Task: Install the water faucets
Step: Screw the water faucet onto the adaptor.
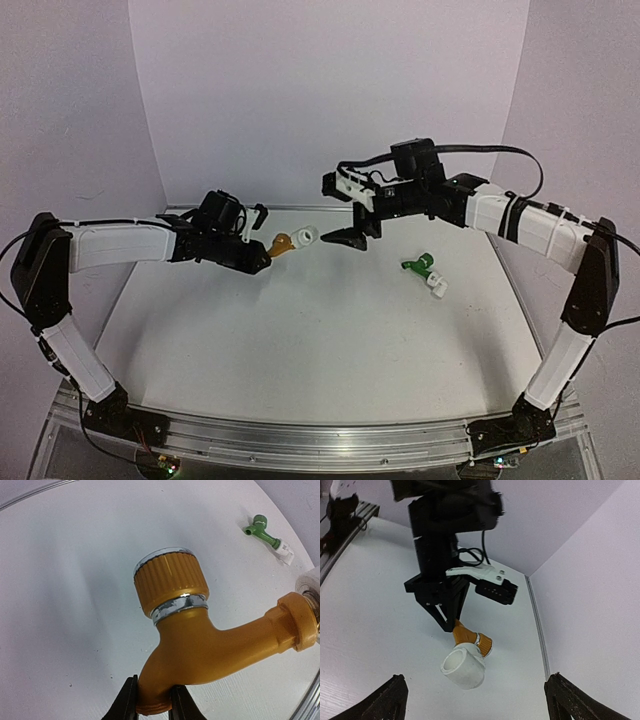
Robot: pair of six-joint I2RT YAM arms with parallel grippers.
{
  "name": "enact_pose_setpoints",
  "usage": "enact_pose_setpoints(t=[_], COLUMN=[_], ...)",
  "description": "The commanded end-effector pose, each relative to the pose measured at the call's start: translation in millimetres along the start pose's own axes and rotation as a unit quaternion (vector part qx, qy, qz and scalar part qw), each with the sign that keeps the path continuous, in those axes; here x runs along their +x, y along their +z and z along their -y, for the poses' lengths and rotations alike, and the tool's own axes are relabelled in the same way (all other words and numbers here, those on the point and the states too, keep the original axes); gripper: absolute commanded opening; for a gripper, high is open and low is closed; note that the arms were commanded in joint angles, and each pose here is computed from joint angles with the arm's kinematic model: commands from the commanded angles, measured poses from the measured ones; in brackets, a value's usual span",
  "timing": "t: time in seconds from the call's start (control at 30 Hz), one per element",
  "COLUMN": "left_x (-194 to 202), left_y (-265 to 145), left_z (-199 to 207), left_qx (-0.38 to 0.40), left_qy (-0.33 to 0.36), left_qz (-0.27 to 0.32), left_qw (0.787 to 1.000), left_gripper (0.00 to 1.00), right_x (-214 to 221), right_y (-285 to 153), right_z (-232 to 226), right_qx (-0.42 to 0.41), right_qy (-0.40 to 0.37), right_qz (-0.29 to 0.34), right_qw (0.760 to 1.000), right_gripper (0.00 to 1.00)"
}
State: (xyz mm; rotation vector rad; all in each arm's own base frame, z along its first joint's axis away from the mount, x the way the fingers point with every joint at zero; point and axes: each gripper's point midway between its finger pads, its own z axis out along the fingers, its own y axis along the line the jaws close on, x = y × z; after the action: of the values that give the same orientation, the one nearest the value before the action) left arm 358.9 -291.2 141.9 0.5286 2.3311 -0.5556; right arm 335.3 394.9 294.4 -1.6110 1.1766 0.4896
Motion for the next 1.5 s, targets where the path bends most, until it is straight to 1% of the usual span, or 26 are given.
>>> enact_pose_setpoints(t=[0.0,0.17,0.3,0.43,0.53,0.67,0.73,0.83,0.9,0.93,0.97,1.0,1.07,1.1,1.13,1.17,1.2,1.27,1.3,1.37,1.4,1.43,1.47], left_x=[-37,-41,-43,-44,-45,-47,-48,-51,-56,-59,-63,-69,-82,-90,-98,-106,-112,-123,-127,-135,-137,-137,-137], left_y=[-26,-27,-29,-30,-29,-29,-30,-29,-29,-29,-29,-29,-32,-34,-36,-37,-39,-42,-44,-42,-40,-38,-37], left_z=[30,29,28,28,29,30,29,29,27,26,23,21,15,11,9,7,5,3,3,5,6,7,8], left_qx=[0.061,0.053,0.049,0.048,0.047,0.045,0.041,0.037,0.028,0.019,0.007,-0.003,-0.025,-0.041,-0.05,-0.06,-0.073,-0.092,-0.099,-0.111,-0.117,-0.128,-0.136], left_qy=[0.009,0.017,0.022,0.025,0.027,0.03,0.032,0.033,0.032,0.032,0.031,0.027,0.017,0.01,0.003,-0.003,-0.007,-0.013,-0.012,-0.009,-0.002,0.004,0.011], left_qz=[0.037,0.038,0.042,0.043,0.043,0.045,0.048,0.051,0.058,0.063,0.069,0.078,0.1,0.117,0.135,0.153,0.172,0.206,0.219,0.234,0.235,0.236,0.235], left_qw=[0.997,0.998,0.998,0.998,0.998,0.997,0.997,0.997,0.997,0.997,0.997,0.997,0.995,0.992,0.99,0.986,0.982,0.974,0.971,0.966,0.965,0.963,0.962], left_gripper=[0.0,0.0,0.0,0.0,0.0,0.0,0.0,0.0,0.0,0.0,0.0,0.0,0.0,0.0,0.0,0.0,0.0,0.0,0.0,0.0,0.0,0.0,0.0], right_x=[10,13,25,34,36,40,40,38,37,37,36,36,37,39,40,44,48,60,64,69,71,72,71], right_y=[22,42,53,62,69,76,79,82,83,83,84,84,85,86,87,88,86,84,81,80,81,85,89], right_z=[-14,-17,-14,-14,-12,-12,-12,-13,-12,-11,-8,-5,5,12,20,29,42,59,64,64,61,56,51], right_qx=[-0.024,-0.036,-0.036,-0.039,-0.036,-0.035,-0.034,-0.035,-0.032,-0.027,-0.02,-0.011,0.02,0.041,0.064,0.092,0.131,0.194,0.22,0.227,0.214,0.194,0.165], right_qy=[-0.154,-0.169,-0.158,-0.158,-0.157,-0.156,-0.152,-0.13,-0.103,-0.082,-0.055,-0.02,0.053,0.094,0.15,0.212,0.267,0.397,0.477,0.606,0.664,0.726,0.775], right_qz=[-0.022,-0.032,-0.049,-0.059,-0.066,-0.074,-0.073,-0.07,-0.072,-0.074,-0.077,-0.079,-0.083,-0.087,-0.087,-0.088,-0.093,-0.09,-0.077,-0.045,-0.031,-0.017,-0.008], right_qw=[0.988,0.984,0.986,0.985,0.985,0.984,0.985,0.988,0.992,0.994,0.995,0.997,0.995,0.991,0.983,0.969,0.95,0.893,0.848,0.761,0.716,0.659,0.61], right_gripper=[0.98,0.95,0.85,0.8,0.72,0.64,0.59,0.46,0.32,0.27,0.21,0.17,0.14,0.1,0.06,0.03,0.02,0.02,0.03,0.06,0.08,0.1,0.12])
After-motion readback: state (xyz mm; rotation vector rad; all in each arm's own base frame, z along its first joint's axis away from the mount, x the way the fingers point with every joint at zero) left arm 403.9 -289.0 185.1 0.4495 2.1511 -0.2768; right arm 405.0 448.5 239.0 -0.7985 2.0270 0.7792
